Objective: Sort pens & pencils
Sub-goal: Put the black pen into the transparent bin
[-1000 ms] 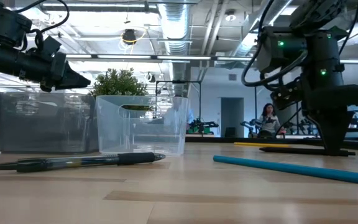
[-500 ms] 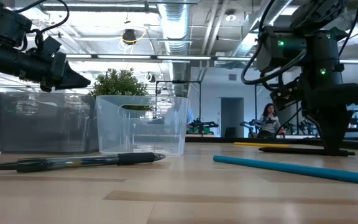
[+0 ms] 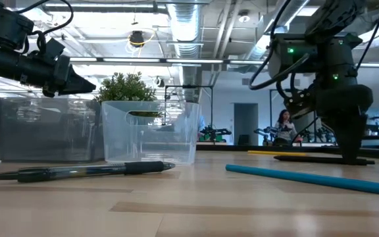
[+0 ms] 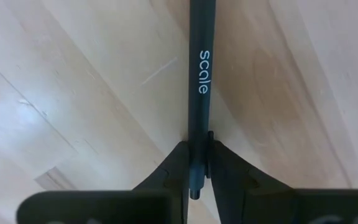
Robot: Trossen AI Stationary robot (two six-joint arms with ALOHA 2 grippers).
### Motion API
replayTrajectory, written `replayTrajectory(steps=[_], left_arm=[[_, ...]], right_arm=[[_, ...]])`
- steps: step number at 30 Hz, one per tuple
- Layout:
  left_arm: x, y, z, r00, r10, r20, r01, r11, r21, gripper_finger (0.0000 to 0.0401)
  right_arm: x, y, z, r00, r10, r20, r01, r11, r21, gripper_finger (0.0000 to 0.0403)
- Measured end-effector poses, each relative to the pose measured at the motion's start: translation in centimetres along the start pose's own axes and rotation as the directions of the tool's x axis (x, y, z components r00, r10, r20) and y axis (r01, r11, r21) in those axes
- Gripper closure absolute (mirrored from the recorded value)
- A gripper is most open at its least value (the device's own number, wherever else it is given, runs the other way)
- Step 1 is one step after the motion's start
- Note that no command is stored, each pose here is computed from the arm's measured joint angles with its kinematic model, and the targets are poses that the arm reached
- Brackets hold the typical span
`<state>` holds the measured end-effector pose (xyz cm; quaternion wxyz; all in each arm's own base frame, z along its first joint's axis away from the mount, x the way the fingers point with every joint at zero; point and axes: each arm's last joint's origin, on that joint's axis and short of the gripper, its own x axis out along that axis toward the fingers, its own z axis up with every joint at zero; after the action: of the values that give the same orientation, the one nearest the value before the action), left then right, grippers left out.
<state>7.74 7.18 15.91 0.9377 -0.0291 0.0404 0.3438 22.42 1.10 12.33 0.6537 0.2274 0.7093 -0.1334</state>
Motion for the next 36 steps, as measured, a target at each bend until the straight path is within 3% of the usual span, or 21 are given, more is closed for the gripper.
replayTrajectory(steps=[11, 24, 31, 36], left_arm=[[0.0, 0.0, 0.0, 1.000, 0.000, 0.000, 0.000, 1.000, -0.002, 0.0266], [0.0, 0.0, 0.0, 1.000, 0.000, -0.003, 0.000, 1.000, -0.002, 0.0266], [0.0, 0.0, 0.0, 1.000, 0.000, -0.003, 0.000, 1.000, -0.002, 0.0266], [0.0, 0.0, 0.0, 1.000, 0.000, -0.003, 0.000, 1.000, -0.002, 0.0266]], right_arm=[[-0.8, 0.6, 0.8, 1.000, -0.003, 0.020, 0.004, 1.000, -0.007, 0.0333], [-3.8, 2.6, 3.4, 0.980, 0.072, 0.184, -0.053, 0.993, -0.107, 0.0332], [-6.8, 3.5, 5.3, 0.947, 0.126, 0.296, -0.091, 0.987, -0.131, 0.0331], [-9.0, 4.3, 7.0, 0.886, 0.202, 0.418, -0.143, 0.975, -0.168, 0.0331]])
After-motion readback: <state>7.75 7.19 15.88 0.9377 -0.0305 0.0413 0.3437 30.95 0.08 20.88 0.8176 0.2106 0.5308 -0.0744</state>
